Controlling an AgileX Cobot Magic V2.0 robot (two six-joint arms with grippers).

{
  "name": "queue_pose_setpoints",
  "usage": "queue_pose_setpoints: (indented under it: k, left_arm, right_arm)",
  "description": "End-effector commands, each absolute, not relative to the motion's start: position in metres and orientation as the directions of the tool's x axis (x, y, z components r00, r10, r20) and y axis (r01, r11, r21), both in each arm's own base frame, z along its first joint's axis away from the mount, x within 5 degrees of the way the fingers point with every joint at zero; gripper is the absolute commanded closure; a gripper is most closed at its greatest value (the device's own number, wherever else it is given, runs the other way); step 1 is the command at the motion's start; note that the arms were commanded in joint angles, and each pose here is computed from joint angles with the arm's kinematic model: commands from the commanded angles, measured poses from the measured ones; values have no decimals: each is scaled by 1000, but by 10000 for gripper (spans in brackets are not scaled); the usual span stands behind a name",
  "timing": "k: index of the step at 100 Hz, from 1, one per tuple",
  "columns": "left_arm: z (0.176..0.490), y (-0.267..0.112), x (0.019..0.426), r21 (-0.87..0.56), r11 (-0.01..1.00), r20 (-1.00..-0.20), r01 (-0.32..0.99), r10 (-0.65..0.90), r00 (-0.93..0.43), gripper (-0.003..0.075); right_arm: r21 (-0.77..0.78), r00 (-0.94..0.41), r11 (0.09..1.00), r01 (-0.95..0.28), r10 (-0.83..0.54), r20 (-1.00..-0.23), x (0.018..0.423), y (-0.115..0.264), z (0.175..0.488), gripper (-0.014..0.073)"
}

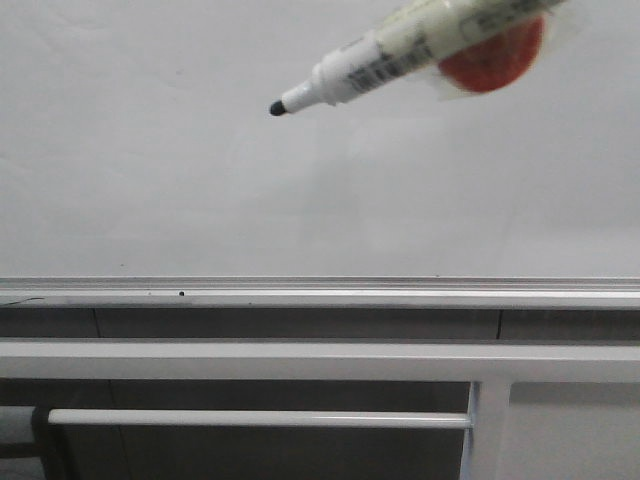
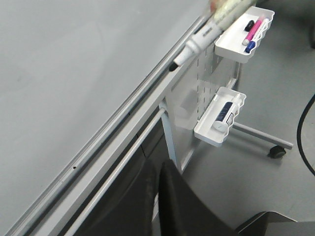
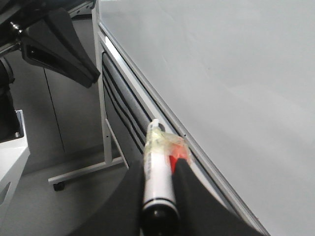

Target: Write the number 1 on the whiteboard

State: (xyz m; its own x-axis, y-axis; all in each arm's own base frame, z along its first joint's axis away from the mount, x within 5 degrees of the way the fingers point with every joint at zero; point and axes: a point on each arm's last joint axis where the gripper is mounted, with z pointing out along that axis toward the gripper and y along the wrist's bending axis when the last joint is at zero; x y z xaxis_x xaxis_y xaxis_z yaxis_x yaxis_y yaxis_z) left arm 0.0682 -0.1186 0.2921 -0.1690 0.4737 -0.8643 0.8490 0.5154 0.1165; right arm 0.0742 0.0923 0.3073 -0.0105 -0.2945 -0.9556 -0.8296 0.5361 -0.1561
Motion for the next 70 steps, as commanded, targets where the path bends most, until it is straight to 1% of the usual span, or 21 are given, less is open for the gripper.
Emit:
queue_pose_setpoints:
  k: [1, 9, 18, 26, 33, 70]
  left_arm:
    - [303, -122, 67, 91, 505, -902, 859, 407, -143, 741]
    - [302, -122, 67, 76, 512, -904, 856, 398, -158, 741]
    - [304, -122, 67, 65, 521, -912, 851, 377, -161, 741]
    - [305, -122, 68, 62, 532, -918, 845, 363, -161, 741]
    - [306, -122, 69, 62, 541, -920, 839, 357, -162, 741]
    - [307, -121, 72, 82, 561, -926, 824, 349, -145, 741]
  right_arm:
    - [-165, 30, 601, -782, -228, -973, 75, 86, 314, 658]
    - [-163, 18, 617, -770, -234, -972, 75, 83, 301, 658]
    - [-160, 11, 663, -731, -222, -975, 80, 80, 289, 658]
    - [-132, 15, 729, -672, -165, -986, 85, 76, 287, 658]
    - [-89, 4, 761, -643, -113, -994, 88, 74, 288, 658]
    - [-87, 24, 779, -621, -92, -995, 89, 72, 294, 658]
